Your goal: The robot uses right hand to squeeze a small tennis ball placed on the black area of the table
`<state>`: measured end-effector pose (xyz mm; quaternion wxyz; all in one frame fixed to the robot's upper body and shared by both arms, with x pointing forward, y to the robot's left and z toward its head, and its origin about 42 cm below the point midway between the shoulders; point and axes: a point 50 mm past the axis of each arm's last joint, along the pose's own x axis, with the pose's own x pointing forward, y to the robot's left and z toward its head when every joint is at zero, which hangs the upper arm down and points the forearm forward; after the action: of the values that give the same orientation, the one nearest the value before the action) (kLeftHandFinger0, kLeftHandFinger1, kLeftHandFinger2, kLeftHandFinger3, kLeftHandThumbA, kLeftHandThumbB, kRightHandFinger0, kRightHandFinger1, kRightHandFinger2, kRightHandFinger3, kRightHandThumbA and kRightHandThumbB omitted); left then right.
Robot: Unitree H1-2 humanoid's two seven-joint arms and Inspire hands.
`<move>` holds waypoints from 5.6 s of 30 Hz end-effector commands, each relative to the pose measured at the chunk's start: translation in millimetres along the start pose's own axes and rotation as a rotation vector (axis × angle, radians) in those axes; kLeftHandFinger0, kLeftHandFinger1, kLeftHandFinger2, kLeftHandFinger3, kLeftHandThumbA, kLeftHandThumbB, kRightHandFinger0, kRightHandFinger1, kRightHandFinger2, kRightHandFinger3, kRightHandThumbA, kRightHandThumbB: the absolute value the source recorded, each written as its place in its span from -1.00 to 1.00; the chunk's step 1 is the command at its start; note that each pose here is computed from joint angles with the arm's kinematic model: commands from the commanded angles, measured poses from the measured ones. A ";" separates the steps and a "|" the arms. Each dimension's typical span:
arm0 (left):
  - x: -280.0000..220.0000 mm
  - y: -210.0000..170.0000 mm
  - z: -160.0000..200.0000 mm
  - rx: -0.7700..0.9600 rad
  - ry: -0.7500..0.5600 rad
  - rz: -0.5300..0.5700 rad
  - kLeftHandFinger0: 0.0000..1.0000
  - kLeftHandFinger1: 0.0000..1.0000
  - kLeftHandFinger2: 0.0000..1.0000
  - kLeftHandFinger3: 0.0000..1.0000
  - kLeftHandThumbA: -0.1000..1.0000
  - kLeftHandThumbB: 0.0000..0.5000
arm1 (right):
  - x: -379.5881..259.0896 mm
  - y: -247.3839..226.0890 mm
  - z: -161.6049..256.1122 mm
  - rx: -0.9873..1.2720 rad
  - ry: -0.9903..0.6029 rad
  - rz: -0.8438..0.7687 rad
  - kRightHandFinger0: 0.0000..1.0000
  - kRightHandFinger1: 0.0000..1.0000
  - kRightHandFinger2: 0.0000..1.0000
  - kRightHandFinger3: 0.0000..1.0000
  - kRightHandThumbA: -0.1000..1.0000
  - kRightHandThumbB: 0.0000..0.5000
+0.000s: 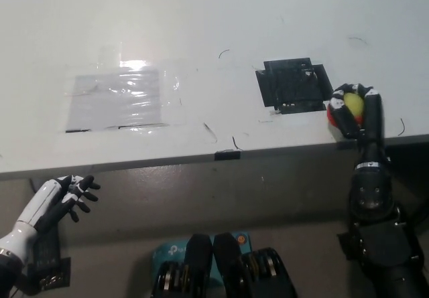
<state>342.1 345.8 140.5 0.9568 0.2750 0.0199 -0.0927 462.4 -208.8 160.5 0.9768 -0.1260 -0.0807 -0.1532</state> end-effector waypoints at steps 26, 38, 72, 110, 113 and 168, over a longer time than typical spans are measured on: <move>1.1 11.1 23.8 0.046 -0.106 0.018 -0.21 -0.08 0.06 0.20 0.79 -0.84 | 7.2 -56.6 127.0 1.112 -0.068 -0.108 -1.00 -1.00 -0.41 -0.13 -1.00 -1.00; 1.9 12.3 27.8 0.044 -0.108 0.017 -0.21 -0.06 0.11 0.24 0.79 -0.79 | 3.5 -42.3 114.0 1.093 -0.001 -0.111 -1.00 -1.00 -0.42 -0.27 -1.00 -0.92; 3.4 9.7 22.5 0.061 -0.109 0.001 -0.23 -0.10 0.06 0.24 0.86 -0.66 | 49.8 14.5 78.5 -0.402 -0.222 0.302 -1.00 -0.79 -0.15 -0.55 -1.00 -0.15; -1.3 5.8 28.5 0.035 -0.118 -0.007 -0.21 -0.06 0.09 0.25 0.69 -0.91 | 56.9 53.0 45.7 -1.165 -0.447 0.534 0.48 1.00 1.00 1.00 -0.55 -0.42; -1.5 6.0 28.8 0.044 -0.115 -0.009 -0.19 -0.06 0.08 0.25 0.71 -0.95 | 48.3 55.8 41.0 -1.175 -0.434 0.542 1.00 1.00 1.00 1.00 -0.27 -0.09; -13.6 -0.3 7.0 0.034 -0.074 -0.002 -0.27 -0.12 0.04 0.23 0.75 -0.87 | -97.1 -159.9 0.0 -0.108 -0.071 -0.150 -1.00 -0.91 -0.60 0.05 -0.81 -0.49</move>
<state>327.9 343.9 135.2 0.9556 0.2751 0.0186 -0.1042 350.4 -293.8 210.8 0.9024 -0.3909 -0.0960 -0.1539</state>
